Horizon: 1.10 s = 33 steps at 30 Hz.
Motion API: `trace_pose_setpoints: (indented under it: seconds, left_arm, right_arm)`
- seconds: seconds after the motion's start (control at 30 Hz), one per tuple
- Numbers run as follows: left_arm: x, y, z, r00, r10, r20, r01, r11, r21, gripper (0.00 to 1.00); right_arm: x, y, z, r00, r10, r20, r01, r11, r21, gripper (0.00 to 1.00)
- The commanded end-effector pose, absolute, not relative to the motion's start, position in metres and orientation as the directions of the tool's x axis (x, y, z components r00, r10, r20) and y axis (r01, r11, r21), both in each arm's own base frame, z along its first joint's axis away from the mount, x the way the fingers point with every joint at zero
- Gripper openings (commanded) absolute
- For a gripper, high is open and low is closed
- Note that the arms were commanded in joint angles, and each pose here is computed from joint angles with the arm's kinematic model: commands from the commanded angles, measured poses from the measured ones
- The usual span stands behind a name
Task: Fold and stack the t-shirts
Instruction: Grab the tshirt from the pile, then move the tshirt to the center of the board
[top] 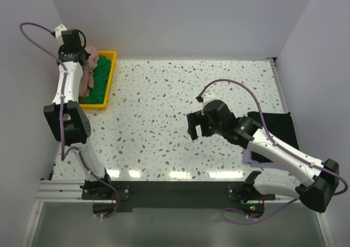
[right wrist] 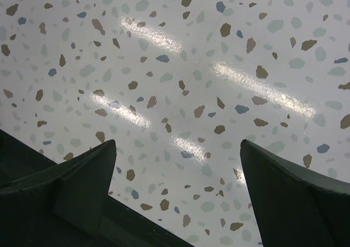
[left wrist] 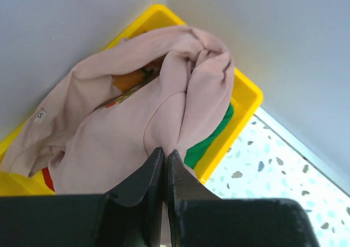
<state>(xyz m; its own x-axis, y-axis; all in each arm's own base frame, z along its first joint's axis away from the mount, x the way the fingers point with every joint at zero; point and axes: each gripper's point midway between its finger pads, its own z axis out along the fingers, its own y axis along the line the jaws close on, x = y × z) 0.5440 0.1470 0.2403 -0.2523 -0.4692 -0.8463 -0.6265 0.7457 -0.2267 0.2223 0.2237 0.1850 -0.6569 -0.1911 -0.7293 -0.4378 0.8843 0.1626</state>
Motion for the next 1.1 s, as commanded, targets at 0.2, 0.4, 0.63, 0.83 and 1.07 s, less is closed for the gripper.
trace_pose_setpoints:
  seconds: [0.2, 0.4, 0.63, 0.83, 1.07]
  left_arm:
    - [0.505, 0.069, 0.450, -0.006, -0.367, -0.930, -0.256, 0.900, -0.353, 0.00]
    - [0.452, -0.008, 0.529, 0.094, -0.339, -0.936, -0.041, 0.938, -0.344, 0.00]
    - [0.399, -0.094, 0.551, 0.060, -0.396, -0.916, 0.219, 0.901, -0.375, 0.00]
    - [0.409, -0.167, 0.486, -0.131, -0.411, -0.902, 0.299, 0.851, -0.431, 0.00]
    - [0.404, -0.223, 0.462, -0.215, -0.421, -0.881, 0.328, 0.819, -0.471, 0.00]
  right_arm:
    - [0.234, 0.228, 0.207, -0.619, -0.160, -0.769, -0.430, 0.888, 0.161, 0.99]
    - [0.239, 0.226, 0.224, -0.595, -0.134, -0.793, -0.411, 0.898, 0.156, 0.99]
    - [0.238, 0.220, 0.248, -0.564, -0.074, -0.822, -0.391, 0.901, 0.187, 0.99]
    - [0.237, 0.216, 0.253, -0.560, -0.035, -0.827, -0.364, 0.907, 0.209, 0.99]
    - [0.234, 0.224, 0.254, -0.575, 0.002, -0.818, -0.372, 0.890, 0.263, 0.99]
